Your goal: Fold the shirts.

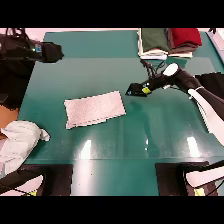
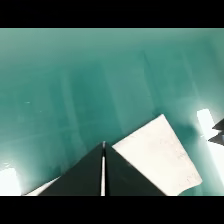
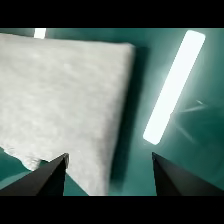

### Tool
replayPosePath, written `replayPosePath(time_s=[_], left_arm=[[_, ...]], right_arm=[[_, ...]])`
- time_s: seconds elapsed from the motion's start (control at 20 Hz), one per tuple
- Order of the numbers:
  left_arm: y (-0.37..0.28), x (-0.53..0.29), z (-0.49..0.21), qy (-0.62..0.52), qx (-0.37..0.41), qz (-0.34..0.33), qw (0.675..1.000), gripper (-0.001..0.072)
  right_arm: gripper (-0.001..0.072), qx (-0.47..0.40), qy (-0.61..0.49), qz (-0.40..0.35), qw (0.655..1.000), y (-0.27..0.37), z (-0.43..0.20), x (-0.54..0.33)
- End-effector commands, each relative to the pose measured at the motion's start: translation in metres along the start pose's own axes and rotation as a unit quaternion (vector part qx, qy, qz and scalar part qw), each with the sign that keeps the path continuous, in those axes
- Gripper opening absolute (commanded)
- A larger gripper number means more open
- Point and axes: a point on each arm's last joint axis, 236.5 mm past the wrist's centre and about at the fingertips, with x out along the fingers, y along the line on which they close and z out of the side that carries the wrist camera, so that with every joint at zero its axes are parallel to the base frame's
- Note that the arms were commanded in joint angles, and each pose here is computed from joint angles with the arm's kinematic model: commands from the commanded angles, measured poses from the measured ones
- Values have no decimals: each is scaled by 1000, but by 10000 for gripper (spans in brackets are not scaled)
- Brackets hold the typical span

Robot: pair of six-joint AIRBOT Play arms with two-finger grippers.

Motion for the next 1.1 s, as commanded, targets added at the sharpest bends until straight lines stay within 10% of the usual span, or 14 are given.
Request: replayPosePath(time_s=[0.0,0.3,0.45,1.05], left_arm=[[-22,20,-9,16,17,-21,1000,21],[-36,28,-4,3,17,-39,999,21],[-42,27,-4,3,7,-53,999,20],[-132,25,-1,-38,58,-127,989,21]], right_arm=[[596,78,36,60,994,-7,-15,33],[484,42,91,116,988,48,-37,99],[30,-26,78,128,988,75,-23,108],[13,-14,-169,-116,979,-105,104,-198]])
